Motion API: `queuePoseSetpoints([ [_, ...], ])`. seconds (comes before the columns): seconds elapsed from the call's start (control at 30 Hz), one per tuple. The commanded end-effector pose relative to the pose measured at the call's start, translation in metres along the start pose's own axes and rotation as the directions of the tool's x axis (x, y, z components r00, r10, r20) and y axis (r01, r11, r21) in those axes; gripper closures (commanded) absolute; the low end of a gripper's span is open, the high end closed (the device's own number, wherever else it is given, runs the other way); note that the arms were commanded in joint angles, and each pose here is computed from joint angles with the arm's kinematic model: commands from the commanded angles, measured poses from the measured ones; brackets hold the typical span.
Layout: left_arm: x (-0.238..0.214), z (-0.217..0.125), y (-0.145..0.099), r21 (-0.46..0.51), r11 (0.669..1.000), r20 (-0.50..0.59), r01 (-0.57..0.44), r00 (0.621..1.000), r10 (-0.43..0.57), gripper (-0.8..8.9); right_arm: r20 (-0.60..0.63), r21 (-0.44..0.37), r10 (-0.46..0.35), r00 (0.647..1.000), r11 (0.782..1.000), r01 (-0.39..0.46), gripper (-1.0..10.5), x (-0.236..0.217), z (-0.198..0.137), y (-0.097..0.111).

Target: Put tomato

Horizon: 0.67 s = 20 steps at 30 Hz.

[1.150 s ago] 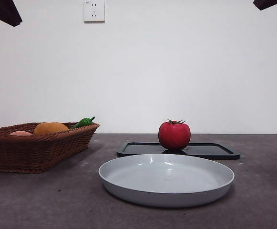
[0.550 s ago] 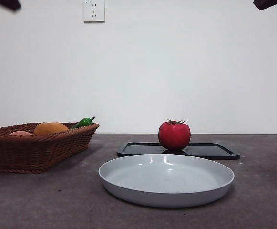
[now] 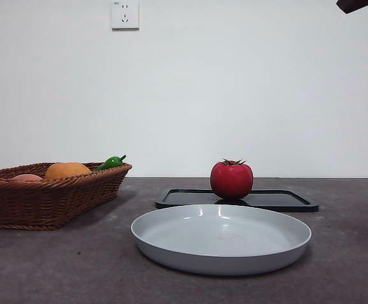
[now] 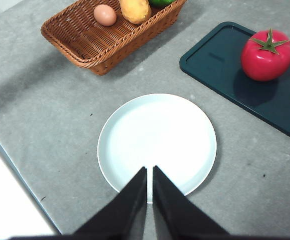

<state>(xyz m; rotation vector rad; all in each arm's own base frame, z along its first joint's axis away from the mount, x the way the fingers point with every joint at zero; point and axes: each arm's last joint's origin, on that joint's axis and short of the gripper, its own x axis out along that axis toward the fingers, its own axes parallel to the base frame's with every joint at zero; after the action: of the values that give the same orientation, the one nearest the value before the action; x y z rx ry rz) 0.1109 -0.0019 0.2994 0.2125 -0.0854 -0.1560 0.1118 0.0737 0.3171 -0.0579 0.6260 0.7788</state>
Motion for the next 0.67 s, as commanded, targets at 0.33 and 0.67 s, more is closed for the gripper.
queuePoseSetpoints([
  [0.33,-0.020,-0.097,-0.017,-0.038,0.989,-0.101,-0.141,0.985,0.137,8.06,0.010,0.003,0.006,1.000,1.000,-0.006,9.4,0.000,0.003,0.001],
  [0.67,-0.023,-0.134,-0.026,-0.072,0.988,-0.173,-0.134,0.978,0.120,8.06,0.010,0.003,0.006,1.000,1.000,-0.006,9.4,0.000,0.003,0.001],
])
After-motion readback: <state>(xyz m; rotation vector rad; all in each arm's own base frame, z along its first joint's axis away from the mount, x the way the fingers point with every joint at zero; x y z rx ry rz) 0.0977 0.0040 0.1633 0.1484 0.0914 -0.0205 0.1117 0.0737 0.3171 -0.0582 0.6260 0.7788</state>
